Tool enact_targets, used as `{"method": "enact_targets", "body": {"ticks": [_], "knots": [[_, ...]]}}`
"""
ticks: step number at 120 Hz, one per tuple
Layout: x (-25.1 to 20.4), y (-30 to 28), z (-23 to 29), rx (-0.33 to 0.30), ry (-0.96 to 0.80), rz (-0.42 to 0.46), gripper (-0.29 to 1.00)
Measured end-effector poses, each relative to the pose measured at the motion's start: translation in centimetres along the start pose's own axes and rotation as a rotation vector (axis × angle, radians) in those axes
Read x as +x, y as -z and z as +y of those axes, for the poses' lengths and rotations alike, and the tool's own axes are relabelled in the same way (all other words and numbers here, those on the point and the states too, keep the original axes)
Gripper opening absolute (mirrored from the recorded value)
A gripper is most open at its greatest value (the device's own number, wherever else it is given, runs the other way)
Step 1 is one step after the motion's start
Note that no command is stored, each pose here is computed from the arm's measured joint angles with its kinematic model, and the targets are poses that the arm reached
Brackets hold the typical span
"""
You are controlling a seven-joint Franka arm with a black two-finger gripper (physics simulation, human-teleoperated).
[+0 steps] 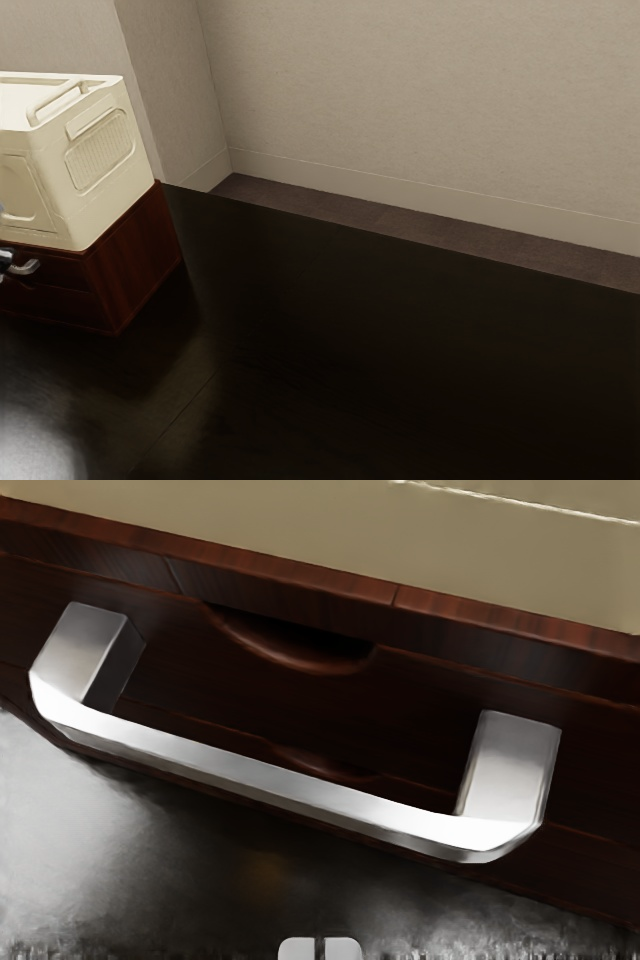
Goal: Push the drawer handle with one arm to close the drawer
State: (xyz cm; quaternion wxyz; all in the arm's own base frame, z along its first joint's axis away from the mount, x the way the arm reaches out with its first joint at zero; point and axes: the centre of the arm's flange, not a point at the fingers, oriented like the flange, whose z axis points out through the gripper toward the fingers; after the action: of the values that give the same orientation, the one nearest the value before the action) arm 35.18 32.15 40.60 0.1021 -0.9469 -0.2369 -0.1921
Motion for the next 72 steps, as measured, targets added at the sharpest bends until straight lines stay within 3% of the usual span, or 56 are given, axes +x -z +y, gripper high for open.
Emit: {"method": "enact_targets", "body": {"ticks": [16,35,58,72], "knots": [[-0.6,3.7,-0.4,-0.031,0.011,-0.023,-0.08],[-1.3,6.5,1.4,-0.071,0.001,-0.124,-0.08],[-1.2,11.5,8.0,-0.114,-0.100,-0.234,-0.08],[-0.2,16.1,13.4,-0.106,-0.214,-0.222,-0.08]]}}
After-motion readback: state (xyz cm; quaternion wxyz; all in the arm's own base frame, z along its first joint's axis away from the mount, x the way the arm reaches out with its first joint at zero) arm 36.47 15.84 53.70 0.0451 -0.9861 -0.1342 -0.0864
